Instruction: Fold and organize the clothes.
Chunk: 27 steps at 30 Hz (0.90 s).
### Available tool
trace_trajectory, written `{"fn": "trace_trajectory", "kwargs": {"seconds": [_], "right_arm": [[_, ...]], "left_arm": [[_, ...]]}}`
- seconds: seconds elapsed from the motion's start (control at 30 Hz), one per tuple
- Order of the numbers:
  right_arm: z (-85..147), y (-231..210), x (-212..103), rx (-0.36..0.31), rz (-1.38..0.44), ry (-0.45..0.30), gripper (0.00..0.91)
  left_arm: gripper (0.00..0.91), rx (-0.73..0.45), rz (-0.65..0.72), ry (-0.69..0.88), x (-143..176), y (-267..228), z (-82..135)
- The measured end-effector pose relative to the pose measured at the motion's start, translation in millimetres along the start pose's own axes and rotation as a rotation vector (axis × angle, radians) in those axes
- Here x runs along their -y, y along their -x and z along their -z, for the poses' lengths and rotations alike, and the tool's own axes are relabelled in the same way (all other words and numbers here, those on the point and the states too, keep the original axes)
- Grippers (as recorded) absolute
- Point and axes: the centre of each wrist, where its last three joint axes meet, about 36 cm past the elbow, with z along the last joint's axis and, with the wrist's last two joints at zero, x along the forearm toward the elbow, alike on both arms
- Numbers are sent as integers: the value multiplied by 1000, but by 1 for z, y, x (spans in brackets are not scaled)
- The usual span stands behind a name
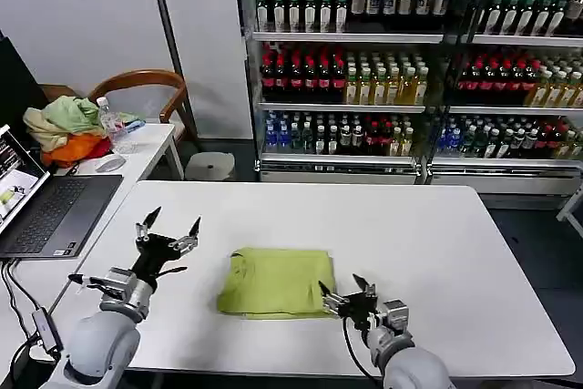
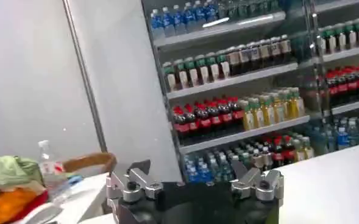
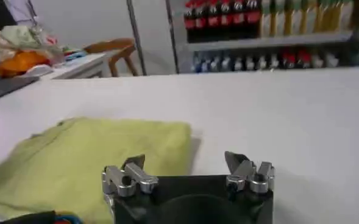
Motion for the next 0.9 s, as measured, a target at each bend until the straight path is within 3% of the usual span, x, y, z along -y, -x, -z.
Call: {"fn": "trace_trajectory", "kwargs": {"seconds": [0.27, 0.3, 0.9], "right_arm": [[2, 14, 1, -68, 59, 122, 887], [2, 15, 0, -73, 67, 135, 0], [4, 28, 5, -108, 103, 243, 0]], "left_arm": [[907, -9, 21, 4, -9, -3, -6], [907, -10, 25, 5, -11, -3, -6], [907, -28, 51, 6, -17, -6, -11]]}}
